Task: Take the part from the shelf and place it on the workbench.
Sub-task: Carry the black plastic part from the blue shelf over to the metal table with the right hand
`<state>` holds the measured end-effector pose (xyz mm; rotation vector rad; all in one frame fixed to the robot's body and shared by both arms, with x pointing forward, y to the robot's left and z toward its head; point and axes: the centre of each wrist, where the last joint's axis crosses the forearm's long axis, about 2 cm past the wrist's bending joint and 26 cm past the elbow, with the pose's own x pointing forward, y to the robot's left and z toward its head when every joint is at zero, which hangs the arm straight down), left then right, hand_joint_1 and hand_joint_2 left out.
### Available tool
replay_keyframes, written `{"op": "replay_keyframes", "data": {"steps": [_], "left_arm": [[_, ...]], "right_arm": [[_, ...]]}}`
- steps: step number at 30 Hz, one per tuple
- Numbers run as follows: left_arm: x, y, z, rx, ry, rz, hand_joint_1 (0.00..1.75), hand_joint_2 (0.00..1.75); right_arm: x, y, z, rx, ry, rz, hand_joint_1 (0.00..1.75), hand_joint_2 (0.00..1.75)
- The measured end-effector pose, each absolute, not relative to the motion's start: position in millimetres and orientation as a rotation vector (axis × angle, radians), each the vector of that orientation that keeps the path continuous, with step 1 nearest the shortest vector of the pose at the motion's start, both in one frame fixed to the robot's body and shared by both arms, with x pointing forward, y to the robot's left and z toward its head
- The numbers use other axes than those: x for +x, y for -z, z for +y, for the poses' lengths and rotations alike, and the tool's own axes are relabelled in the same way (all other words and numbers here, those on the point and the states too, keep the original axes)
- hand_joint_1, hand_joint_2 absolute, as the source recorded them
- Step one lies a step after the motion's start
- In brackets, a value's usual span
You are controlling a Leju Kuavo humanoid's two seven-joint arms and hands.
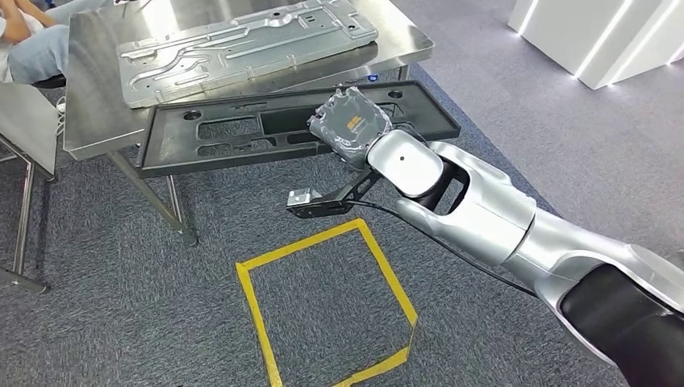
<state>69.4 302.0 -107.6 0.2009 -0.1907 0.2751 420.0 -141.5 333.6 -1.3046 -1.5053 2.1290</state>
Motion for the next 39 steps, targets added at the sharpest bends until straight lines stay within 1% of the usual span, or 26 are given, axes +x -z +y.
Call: {"op": "replay_keyframes", "data": {"steps": [39], "left_arm": [[68.6,107.8,303.2,0.193,-0.271,-0.185,0.0,1.75]], "right_arm": [[426.0,-324.0,-144.0,-1.303,-2.151,-1.457,1.75,1.75]]}}
